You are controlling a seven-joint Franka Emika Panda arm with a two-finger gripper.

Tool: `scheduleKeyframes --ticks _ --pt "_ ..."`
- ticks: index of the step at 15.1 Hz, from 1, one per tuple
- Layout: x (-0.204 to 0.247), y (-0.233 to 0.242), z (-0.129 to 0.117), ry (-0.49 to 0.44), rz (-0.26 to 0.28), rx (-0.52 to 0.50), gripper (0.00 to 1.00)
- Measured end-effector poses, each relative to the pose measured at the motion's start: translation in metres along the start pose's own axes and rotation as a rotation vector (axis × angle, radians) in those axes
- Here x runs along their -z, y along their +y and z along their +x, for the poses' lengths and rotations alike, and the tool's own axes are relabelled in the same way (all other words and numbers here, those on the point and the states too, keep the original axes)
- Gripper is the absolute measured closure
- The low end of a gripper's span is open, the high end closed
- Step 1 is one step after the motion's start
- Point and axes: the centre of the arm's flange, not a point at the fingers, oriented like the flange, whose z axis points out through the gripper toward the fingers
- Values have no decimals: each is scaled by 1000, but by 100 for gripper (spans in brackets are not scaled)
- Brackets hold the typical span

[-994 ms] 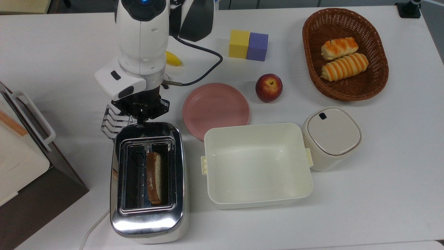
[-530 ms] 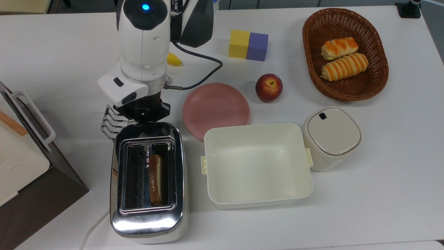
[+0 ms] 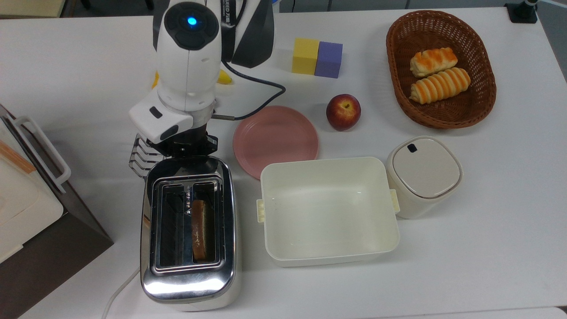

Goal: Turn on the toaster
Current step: 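Press the lever down with the gripper, lowering the bread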

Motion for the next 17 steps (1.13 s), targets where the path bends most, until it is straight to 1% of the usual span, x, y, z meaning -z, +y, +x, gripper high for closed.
scheduleKeyframes --ticks 6,10,17 --pt "-6 -2 0 -6 -3 5 99" --pt "-14 -5 0 -12 -14 19 99" --pt "-15 -5 0 -12 -15 21 99"
